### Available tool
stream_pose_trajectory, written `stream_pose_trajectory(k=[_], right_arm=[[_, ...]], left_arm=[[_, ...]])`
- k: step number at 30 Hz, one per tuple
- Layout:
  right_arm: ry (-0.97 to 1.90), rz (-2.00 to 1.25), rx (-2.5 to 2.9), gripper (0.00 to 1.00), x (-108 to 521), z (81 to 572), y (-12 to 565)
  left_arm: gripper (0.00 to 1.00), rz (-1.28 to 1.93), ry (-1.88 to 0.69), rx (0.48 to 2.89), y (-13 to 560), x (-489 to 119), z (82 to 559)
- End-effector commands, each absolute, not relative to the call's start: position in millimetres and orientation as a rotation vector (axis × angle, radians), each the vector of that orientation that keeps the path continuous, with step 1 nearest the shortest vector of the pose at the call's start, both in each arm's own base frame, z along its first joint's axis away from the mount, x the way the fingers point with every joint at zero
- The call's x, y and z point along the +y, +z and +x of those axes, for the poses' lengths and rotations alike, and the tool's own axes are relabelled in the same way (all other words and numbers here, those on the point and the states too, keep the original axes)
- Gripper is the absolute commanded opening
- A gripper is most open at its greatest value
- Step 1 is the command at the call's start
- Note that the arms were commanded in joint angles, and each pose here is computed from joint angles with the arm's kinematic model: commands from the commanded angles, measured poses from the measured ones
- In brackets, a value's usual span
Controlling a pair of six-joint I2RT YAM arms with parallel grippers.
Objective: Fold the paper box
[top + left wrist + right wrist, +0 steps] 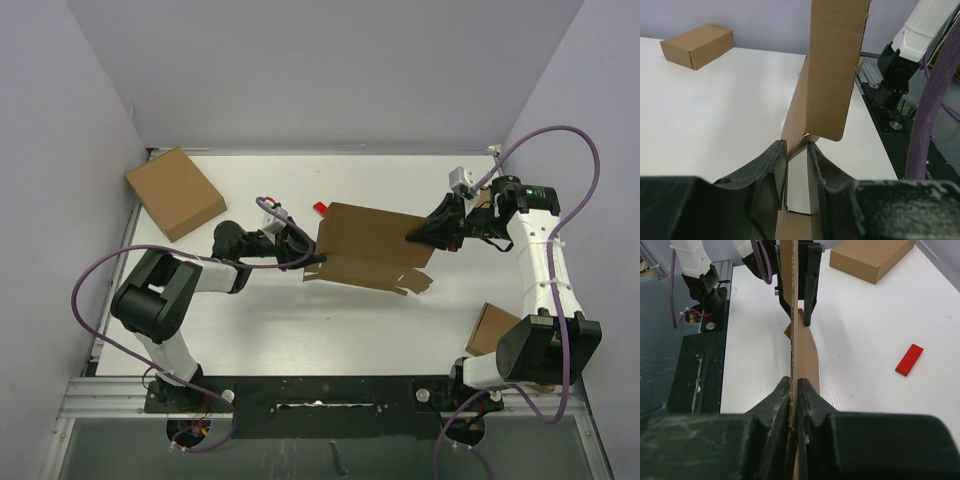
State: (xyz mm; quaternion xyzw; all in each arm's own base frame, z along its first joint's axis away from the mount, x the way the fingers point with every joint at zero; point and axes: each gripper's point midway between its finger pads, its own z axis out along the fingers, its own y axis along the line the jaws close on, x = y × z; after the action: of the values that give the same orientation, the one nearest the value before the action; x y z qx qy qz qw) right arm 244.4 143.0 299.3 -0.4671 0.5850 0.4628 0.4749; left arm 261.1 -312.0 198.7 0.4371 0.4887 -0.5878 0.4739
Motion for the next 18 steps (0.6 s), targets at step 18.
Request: stream_pose_trajectory(k=[18], right_arm=[[1.17, -1.084, 1.361, 0.0, 145.1, 244.4, 314.7]], left_arm=[[0.0, 1.063, -1.424, 1.065, 229.3, -330.8, 262.4]])
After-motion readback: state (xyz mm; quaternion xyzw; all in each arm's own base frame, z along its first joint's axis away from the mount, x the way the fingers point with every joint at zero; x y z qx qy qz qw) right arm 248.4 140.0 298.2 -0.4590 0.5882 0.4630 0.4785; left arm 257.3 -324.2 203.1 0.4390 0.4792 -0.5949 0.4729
